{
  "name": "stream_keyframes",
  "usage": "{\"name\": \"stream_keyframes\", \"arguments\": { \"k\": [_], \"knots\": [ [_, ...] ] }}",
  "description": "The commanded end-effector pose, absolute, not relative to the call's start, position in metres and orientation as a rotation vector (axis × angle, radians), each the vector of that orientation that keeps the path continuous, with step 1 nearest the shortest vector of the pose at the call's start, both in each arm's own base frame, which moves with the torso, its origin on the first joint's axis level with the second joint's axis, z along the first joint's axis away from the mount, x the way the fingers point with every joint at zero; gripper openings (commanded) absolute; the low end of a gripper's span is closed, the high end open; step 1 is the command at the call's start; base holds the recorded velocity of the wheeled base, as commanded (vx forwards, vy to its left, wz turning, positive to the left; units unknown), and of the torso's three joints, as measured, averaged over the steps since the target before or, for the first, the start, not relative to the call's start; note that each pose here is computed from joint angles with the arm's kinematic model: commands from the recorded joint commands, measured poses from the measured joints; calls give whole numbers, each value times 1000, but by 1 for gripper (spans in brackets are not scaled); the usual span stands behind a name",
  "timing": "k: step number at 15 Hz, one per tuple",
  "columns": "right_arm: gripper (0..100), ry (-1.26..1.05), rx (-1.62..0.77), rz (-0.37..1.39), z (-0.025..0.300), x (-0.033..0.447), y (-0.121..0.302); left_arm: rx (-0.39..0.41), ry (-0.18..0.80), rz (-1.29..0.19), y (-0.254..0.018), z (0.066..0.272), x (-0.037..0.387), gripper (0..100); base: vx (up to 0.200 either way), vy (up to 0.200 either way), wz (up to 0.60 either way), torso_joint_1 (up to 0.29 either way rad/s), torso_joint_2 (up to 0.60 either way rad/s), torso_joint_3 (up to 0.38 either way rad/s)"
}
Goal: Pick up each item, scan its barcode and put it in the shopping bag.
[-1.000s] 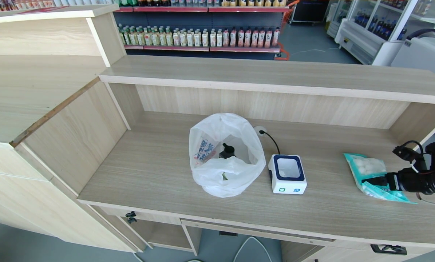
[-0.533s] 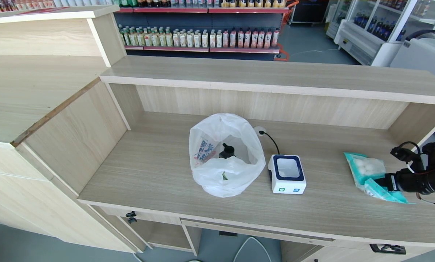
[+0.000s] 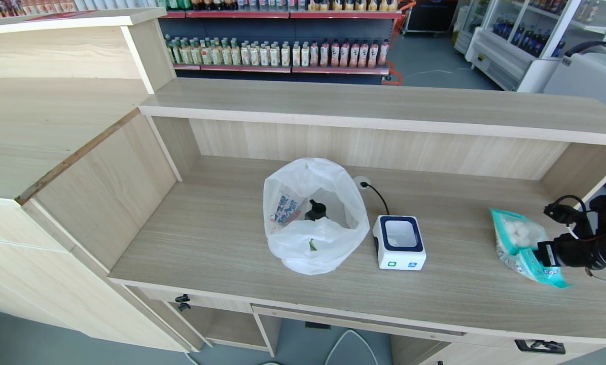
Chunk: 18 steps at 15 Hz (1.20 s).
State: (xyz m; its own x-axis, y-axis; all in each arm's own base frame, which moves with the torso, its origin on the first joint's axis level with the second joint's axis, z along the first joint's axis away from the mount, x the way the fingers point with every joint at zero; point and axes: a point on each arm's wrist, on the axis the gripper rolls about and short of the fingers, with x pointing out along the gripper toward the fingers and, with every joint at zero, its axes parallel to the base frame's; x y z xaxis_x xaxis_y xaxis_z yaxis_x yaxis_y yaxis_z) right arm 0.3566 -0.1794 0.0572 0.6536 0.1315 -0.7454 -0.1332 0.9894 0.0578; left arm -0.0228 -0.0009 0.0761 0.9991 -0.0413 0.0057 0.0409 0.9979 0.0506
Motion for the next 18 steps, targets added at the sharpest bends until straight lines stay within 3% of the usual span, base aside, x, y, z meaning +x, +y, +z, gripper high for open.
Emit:
{"name": "stream_keyframes", "arguments": {
  "k": [1, 4, 8, 13, 18],
  "knots": [
    [0, 835, -128, 132, 76, 350, -174, 51, -7, -41, -1, 76, -23, 100, 0, 0, 0, 0, 0, 0],
    [0, 758, -248, 125, 113, 335, -171, 51, -7, -41, -1, 76, -23, 100, 0, 0, 0, 0, 0, 0],
    [0, 712, -299, 125, 136, 321, -161, 51, -7, -41, -1, 76, -23, 100, 0, 0, 0, 0, 0, 0],
    [0, 583, -645, 131, 191, 279, -151, 51, -7, -41, -1, 76, -23, 100, 0, 0, 0, 0, 0, 0],
    [0, 200, -954, 10, 252, 201, -91, 51, -7, -41, -1, 76, -23, 100, 0, 0, 0, 0, 0, 0]
  ]
}}
